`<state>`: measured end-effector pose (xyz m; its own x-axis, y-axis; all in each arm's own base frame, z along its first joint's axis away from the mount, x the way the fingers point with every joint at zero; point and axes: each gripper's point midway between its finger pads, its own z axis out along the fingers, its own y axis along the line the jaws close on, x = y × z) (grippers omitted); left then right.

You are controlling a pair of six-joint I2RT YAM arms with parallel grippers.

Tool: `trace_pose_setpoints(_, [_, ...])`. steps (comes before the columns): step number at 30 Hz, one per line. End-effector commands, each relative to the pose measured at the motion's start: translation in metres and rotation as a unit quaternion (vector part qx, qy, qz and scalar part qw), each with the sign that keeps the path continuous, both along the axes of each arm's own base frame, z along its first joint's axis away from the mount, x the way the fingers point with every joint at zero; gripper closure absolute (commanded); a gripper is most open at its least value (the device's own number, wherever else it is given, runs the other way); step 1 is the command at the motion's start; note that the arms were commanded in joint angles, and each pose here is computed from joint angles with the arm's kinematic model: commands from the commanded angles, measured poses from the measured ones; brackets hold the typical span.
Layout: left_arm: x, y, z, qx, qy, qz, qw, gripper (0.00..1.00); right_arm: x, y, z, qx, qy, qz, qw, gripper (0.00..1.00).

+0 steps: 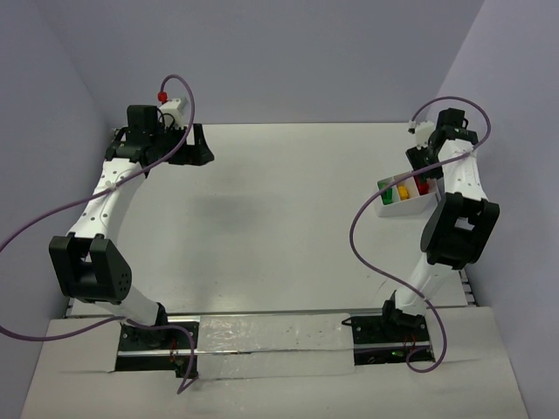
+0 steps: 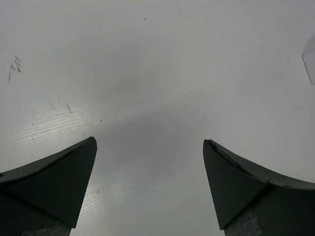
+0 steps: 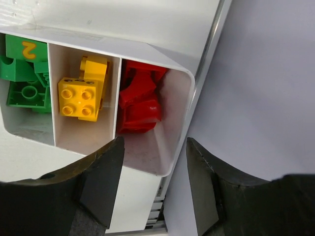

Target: Sort the legos into containers by color

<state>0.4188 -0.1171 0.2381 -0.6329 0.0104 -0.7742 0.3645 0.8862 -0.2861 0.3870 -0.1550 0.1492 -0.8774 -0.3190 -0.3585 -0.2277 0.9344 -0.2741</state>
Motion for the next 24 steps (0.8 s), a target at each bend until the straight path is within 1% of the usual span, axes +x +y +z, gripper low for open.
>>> trace_pose_setpoints(1, [0.008,-0.002,0.018,0.001,-0.03,-0.002,1.0,0.01,0.012,0.004,0.04,0.005,-0.053,0.009,0.999,0.38])
trace_pose_setpoints(5, [0.005,-0.004,0.022,-0.004,-0.028,-0.007,1.0,0.01,0.014,0.029,0.074,0.04,-0.089,0.032,0.995,0.35])
trace_pose_setpoints(7, [0.003,-0.005,0.028,-0.005,-0.033,-0.01,0.999,0.01,0.013,0.058,0.103,0.074,-0.125,0.062,0.987,0.31])
trace_pose_setpoints(8, [0.002,-0.005,0.029,-0.005,-0.034,-0.011,0.999,0.01,0.011,0.065,0.112,0.077,-0.136,0.067,0.985,0.28])
trace_pose_setpoints(9, [0.0,-0.005,0.031,-0.005,-0.036,-0.012,0.999,0.01,0.008,0.09,0.127,0.104,-0.158,0.09,0.978,0.23])
trace_pose_setpoints(10, [-0.001,-0.005,0.032,-0.006,-0.037,-0.012,0.999,0.01,0.007,0.104,0.136,0.114,-0.171,0.11,0.972,0.2])
trace_pose_setpoints(11, [-0.004,-0.004,0.034,-0.005,-0.04,-0.011,0.999,0.01,0.002,0.133,0.14,0.147,-0.179,0.133,0.964,0.11])
trace_pose_setpoints(12, [-0.005,-0.004,0.037,-0.006,-0.045,-0.011,0.999,0.01,0.004,0.15,0.143,0.167,-0.185,0.147,0.957,0.02])
trace_pose_setpoints(13, [-0.008,-0.003,0.033,-0.006,-0.041,-0.011,0.999,0.01,-0.004,0.169,0.141,0.189,-0.185,0.158,0.951,0.0])
trace_pose_setpoints(15, [-0.015,-0.002,0.034,-0.01,-0.047,-0.013,0.999,0.01,-0.011,0.207,0.137,0.24,-0.182,0.165,0.939,0.0])
trace_pose_setpoints(17, [-0.025,0.0,0.027,-0.011,-0.048,-0.011,0.999,0.01,-0.021,0.272,0.125,0.294,-0.183,0.205,0.915,0.0])
trace_pose_setpoints(18, [-0.027,0.002,0.023,-0.008,-0.045,-0.008,0.999,0.01,-0.024,0.291,0.119,0.307,-0.186,0.215,0.908,0.0])
trace_pose_setpoints(19, [-0.03,0.004,0.016,-0.002,-0.04,-0.005,0.999,0.01,-0.033,0.309,0.107,0.318,-0.171,0.22,0.906,0.0])
trace_pose_setpoints(20, [-0.031,0.006,0.017,0.003,-0.044,-0.002,0.999,0.01,-0.031,0.313,0.108,0.32,-0.178,0.223,0.903,0.0])
trace_pose_setpoints(22, [-0.043,0.014,0.002,0.02,-0.034,0.004,0.999,0.01,-0.052,0.346,0.081,0.333,-0.152,0.234,0.901,0.0])
trace_pose_setpoints(23, [-0.046,0.014,-0.005,0.022,-0.026,0.003,0.999,0.01,-0.055,0.351,0.076,0.33,-0.155,0.233,0.902,0.0])
trace_pose_setpoints(24, [-0.052,0.014,-0.007,0.023,-0.029,-0.003,0.999,0.01,-0.051,0.355,0.075,0.319,-0.18,0.216,0.905,0.0])
